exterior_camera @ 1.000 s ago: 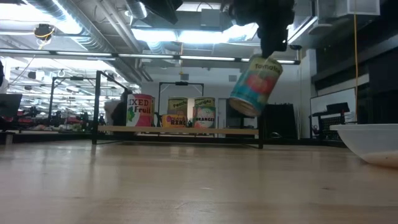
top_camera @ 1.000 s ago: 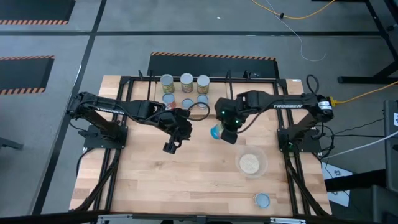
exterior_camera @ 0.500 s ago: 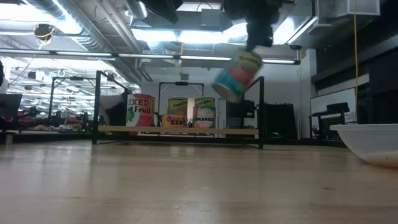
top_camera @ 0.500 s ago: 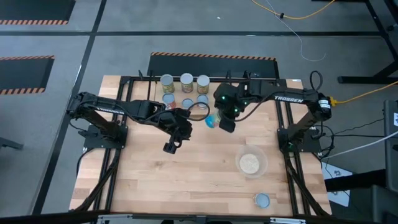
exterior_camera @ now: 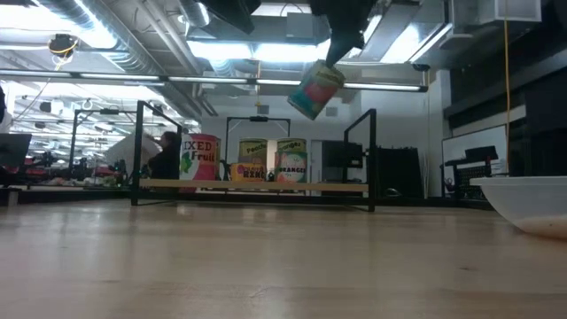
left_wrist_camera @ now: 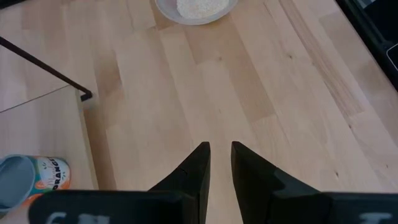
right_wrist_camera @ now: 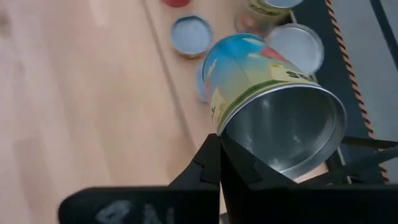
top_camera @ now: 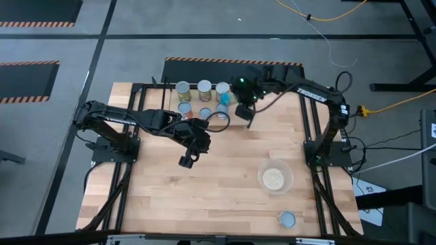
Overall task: Pick and place cans onto a shelf
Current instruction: Put the canned tomatoes on the shelf
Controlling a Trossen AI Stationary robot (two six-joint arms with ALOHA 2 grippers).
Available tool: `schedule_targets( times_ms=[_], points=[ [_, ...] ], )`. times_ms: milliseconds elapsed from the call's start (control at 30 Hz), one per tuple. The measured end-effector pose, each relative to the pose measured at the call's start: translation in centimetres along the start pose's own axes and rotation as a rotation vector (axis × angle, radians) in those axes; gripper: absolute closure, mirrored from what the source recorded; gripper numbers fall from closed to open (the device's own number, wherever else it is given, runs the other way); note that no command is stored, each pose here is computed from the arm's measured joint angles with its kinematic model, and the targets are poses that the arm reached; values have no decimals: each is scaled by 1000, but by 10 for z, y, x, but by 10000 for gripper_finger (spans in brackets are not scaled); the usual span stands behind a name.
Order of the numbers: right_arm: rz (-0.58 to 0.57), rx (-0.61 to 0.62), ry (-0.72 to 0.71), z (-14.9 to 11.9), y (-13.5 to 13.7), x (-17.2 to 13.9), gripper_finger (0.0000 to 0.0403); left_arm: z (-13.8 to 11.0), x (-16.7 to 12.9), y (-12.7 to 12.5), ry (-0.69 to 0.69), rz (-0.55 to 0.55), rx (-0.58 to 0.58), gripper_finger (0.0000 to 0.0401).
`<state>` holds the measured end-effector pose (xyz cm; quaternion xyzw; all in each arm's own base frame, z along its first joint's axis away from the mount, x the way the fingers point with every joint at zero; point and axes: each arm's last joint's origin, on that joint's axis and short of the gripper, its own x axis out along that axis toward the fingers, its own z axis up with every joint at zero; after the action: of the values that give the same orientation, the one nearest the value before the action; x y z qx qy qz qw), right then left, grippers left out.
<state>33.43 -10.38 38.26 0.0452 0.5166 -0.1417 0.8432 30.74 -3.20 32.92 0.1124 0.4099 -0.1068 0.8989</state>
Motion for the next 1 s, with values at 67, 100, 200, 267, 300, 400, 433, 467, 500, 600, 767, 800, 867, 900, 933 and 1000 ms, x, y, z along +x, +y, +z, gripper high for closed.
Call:
schedule_targets(
  times_ms=[67,100,200,267,300,400,433,467,500,600,767,800,867,900,933,1000],
  points=[
    [-14,-3,21,2,-10,6,403,0,0,0,0,0,0,342],
    [-20,-1,32,3,-15,9,403,0,0,0,0,0,0,342],
    [-31,19,116,0,-30,22,403,0,0,0,0,0,0,342],
    [-36,37,154,-1,-38,29,403,0,0,0,0,0,0,342],
    [-38,45,172,-2,-42,32,403,0,0,0,0,0,0,342],
    [-41,55,216,-5,-51,39,403,0,0,0,0,0,0,342],
    [-41,53,227,-5,-53,42,403,0,0,0,0,0,0,342],
    [-41,53,234,-6,-54,44,403,0,0,0,0,0,0,342],
    [-41,55,235,-5,-56,45,403,0,0,0,0,0,0,342],
    [-39,57,247,-5,-59,52,403,0,0,0,0,0,-1,342],
    [-34,44,277,-4,-63,67,403,0,0,0,0,0,-8,342],
    [-31,44,282,-3,-64,70,403,0,0,0,0,0,-8,342],
    [-29,34,297,-3,-65,77,403,0,0,0,0,0,-8,342],
    [-28,31,303,-4,-66,79,403,0,0,0,0,0,-8,342],
    [-27,29,308,-4,-67,81,403,0,0,0,0,0,-8,342],
    [-29,32,316,-4,-68,84,403,0,0,0,0,0,-8,342]
  ],
)
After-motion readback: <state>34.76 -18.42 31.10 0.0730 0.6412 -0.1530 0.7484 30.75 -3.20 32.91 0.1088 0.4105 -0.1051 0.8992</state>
